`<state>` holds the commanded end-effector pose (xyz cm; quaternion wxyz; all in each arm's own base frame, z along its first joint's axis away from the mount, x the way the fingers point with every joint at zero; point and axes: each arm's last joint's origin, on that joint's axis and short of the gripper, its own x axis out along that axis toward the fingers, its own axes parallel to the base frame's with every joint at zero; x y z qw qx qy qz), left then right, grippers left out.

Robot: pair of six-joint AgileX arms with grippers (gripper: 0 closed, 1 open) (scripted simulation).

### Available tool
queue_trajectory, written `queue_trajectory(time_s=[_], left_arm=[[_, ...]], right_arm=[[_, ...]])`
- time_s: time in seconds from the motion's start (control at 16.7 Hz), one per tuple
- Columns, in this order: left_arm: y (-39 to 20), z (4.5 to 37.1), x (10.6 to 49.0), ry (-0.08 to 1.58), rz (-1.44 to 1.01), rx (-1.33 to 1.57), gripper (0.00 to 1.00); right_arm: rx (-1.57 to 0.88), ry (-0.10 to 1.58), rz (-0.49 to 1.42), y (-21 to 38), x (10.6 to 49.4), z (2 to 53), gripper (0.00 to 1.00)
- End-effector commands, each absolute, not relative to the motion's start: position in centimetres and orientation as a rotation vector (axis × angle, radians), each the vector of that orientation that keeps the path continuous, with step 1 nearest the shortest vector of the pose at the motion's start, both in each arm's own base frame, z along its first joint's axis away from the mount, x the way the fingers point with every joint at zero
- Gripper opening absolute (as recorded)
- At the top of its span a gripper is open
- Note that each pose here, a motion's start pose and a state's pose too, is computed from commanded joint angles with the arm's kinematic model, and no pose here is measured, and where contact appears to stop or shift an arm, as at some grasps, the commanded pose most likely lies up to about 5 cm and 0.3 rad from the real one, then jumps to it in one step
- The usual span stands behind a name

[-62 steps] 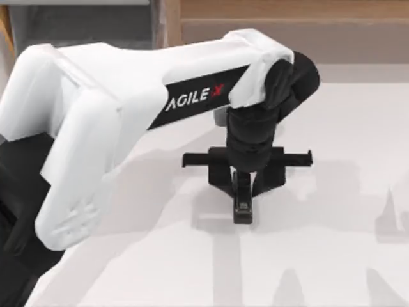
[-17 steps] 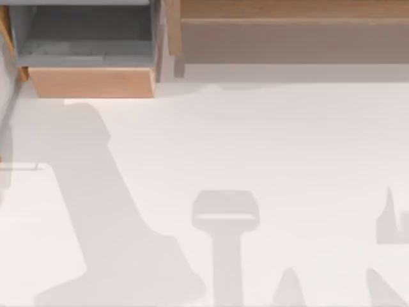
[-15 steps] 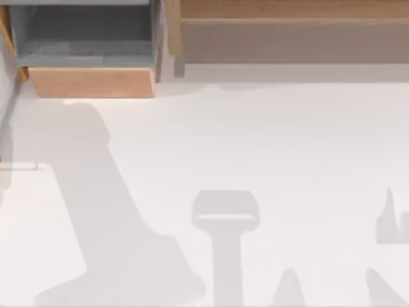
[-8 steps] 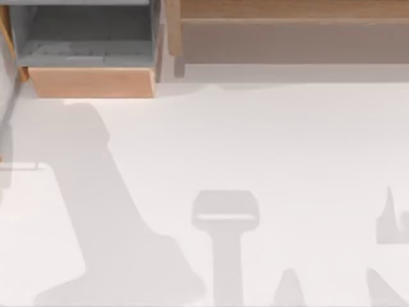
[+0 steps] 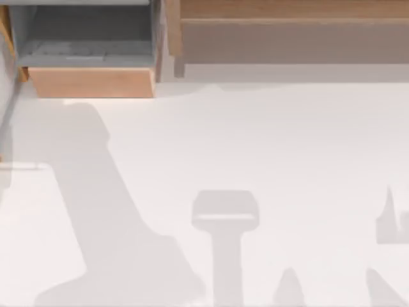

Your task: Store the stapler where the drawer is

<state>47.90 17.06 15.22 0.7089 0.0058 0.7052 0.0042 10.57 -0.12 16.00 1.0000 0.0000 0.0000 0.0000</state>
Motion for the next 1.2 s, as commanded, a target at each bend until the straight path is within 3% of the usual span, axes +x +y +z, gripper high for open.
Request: queue_trajectory(time_s=[0.54, 0.72, 1.2], left_arm=[[17.0, 15.2, 47.9, 1.565, 0.008, 0.015, 1.0], [17.3, 16.7, 47.5, 1.521, -0.014, 0.033, 1.0], [20.6, 24.4, 44.0, 1.067, -0.124, 0.327, 1.0]], right_arm=[[0.0, 0.0, 0.0, -0.1, 10.6, 16.0, 1.0], [0.0, 0.0, 0.0, -0.1, 10.6, 16.0, 1.0], [0.0, 0.0, 0.0, -0.1, 10.6, 16.0, 1.0]])
